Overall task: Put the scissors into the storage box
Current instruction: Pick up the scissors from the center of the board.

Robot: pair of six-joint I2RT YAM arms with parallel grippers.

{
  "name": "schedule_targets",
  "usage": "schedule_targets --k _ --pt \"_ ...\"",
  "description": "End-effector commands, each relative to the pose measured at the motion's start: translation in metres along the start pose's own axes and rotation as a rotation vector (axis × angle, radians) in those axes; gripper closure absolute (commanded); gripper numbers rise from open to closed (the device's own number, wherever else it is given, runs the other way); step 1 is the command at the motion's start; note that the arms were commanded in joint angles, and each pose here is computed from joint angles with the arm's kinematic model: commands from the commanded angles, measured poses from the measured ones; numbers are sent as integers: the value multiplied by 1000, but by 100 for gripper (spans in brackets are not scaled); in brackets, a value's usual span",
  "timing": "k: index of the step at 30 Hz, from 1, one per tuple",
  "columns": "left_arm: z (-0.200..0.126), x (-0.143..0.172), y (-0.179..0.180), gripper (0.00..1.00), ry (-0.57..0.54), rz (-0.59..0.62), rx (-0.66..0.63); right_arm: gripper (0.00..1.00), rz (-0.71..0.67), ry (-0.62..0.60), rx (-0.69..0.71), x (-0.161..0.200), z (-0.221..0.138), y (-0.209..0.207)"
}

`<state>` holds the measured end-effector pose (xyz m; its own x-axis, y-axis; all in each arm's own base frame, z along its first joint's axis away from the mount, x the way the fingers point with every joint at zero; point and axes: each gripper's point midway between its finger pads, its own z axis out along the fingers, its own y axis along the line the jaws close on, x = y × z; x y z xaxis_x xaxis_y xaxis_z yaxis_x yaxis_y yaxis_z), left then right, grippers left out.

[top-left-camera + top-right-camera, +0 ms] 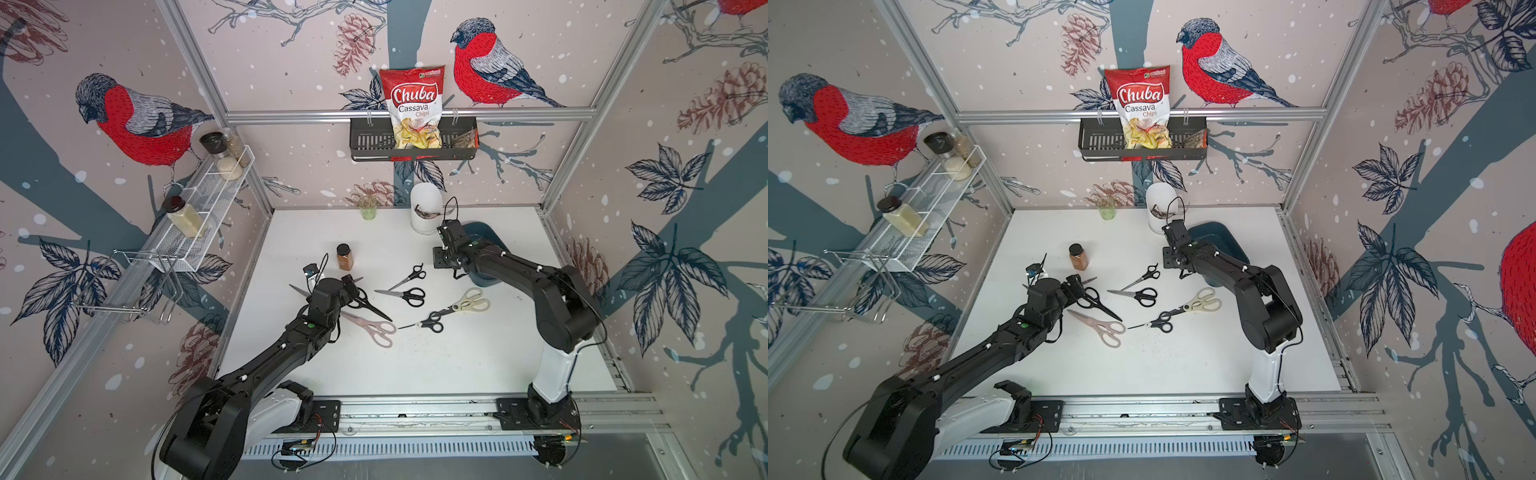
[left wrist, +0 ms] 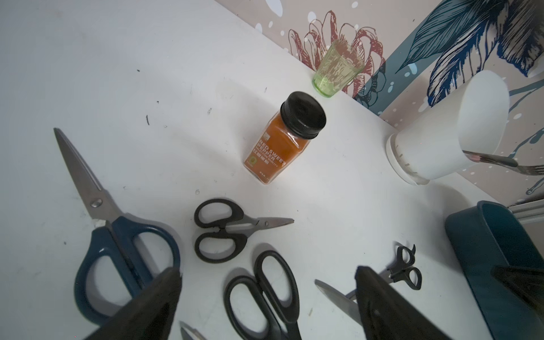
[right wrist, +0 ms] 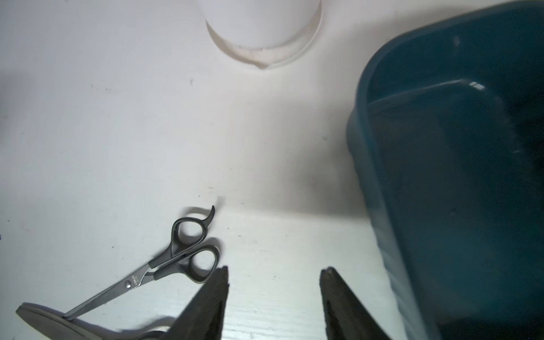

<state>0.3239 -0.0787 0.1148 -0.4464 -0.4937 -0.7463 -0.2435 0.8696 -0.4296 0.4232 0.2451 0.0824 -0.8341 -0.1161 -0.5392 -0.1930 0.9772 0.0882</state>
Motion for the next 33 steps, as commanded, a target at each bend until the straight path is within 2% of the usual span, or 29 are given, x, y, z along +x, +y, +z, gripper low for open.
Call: schedule_targets --k 1,4,10,19,27,33 --pt "3 3 1 4 4 -17 -11 61 91 191 -26 28 15 10" --pt "6 7 3 4 17 -10 -16 63 106 261 -43 33 30 22" --pt "6 14 6 4 28 3 -11 64 110 296 -6 33 36 27" --pt "1 19 12 4 27 10 -9 69 73 365 58 53 41 34" --pt "0 19 16 4 18 16 -14 71 82 351 80 49 47 36" --pt "-1 14 13 4 6 15 -9 76 89 351 85 49 53 35"
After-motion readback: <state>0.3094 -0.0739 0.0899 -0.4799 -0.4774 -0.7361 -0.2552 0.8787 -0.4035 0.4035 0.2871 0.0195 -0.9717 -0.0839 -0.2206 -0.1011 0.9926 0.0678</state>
